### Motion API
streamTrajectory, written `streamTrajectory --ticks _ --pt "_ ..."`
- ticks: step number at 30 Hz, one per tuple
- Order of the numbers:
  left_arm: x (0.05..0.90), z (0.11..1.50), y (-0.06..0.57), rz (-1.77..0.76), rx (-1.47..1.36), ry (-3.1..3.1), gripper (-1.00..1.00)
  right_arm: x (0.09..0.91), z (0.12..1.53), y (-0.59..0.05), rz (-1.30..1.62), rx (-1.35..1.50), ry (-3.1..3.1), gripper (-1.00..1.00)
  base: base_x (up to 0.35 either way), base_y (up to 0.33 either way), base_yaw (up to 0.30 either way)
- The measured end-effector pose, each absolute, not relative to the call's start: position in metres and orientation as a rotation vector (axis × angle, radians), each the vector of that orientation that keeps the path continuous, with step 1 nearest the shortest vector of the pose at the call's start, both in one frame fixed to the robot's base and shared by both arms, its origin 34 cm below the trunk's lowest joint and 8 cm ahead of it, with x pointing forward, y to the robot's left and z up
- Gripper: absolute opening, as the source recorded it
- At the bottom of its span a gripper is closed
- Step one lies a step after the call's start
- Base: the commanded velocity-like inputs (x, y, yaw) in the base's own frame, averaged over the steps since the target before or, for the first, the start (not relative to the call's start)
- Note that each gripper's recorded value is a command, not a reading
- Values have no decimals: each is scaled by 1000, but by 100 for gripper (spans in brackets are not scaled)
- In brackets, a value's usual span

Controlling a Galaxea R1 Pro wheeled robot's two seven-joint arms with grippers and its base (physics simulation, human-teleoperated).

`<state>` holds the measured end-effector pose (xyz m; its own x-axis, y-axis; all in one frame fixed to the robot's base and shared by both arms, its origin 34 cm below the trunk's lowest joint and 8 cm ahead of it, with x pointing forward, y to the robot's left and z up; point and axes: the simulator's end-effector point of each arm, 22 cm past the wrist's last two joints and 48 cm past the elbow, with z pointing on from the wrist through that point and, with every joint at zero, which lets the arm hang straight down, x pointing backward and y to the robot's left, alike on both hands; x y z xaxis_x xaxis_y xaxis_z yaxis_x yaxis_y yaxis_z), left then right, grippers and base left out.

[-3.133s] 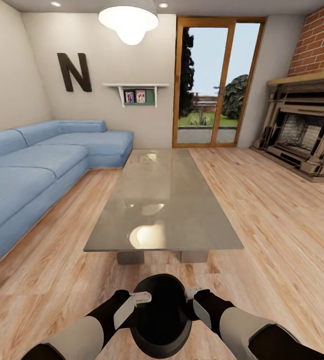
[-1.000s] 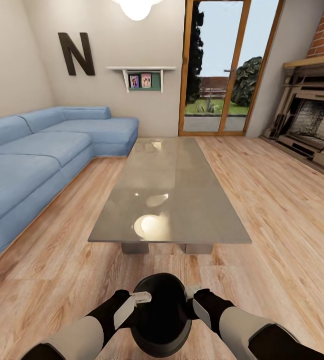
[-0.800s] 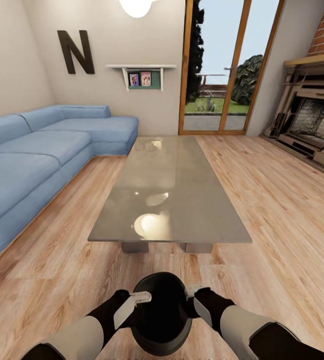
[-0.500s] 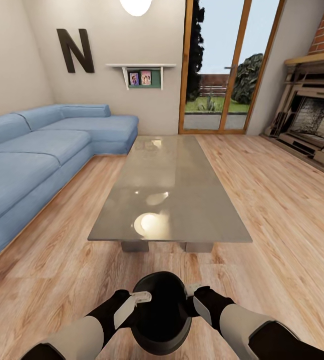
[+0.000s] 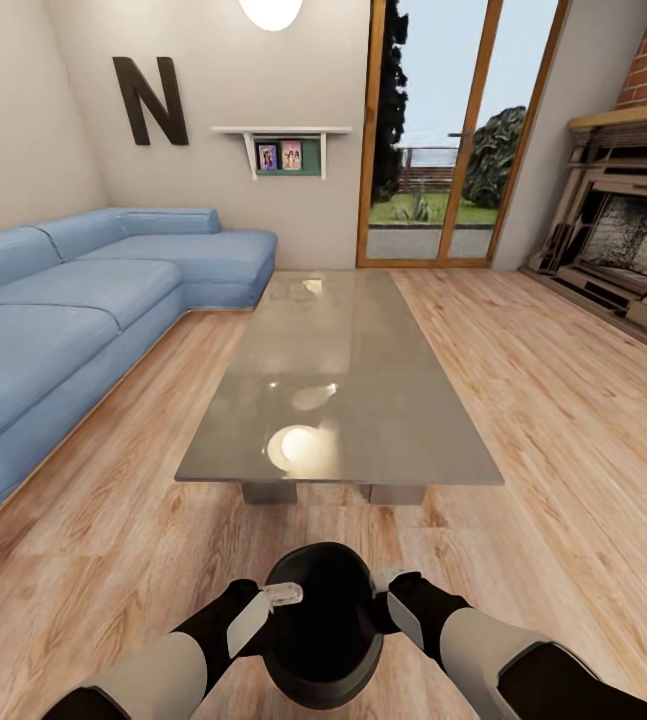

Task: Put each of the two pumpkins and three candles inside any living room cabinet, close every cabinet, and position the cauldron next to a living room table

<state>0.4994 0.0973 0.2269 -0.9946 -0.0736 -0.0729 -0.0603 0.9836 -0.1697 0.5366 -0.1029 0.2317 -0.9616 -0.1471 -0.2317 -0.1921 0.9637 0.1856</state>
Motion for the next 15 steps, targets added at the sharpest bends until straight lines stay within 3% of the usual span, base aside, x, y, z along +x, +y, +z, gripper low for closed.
streamTrajectory --ticks 3,4,15 --pt "499 227 97 -258 -104 3050 100 537 232 -103 305 -253 2897 -100 0 0 0" --pt "499 227 97 -258 -104 3050 100 537 232 -103 305 -253 2897 100 0 0 0" --pt "499 227 97 -258 -102 3051 100 531 231 -90 370 -174 2899 100 0 0 0"
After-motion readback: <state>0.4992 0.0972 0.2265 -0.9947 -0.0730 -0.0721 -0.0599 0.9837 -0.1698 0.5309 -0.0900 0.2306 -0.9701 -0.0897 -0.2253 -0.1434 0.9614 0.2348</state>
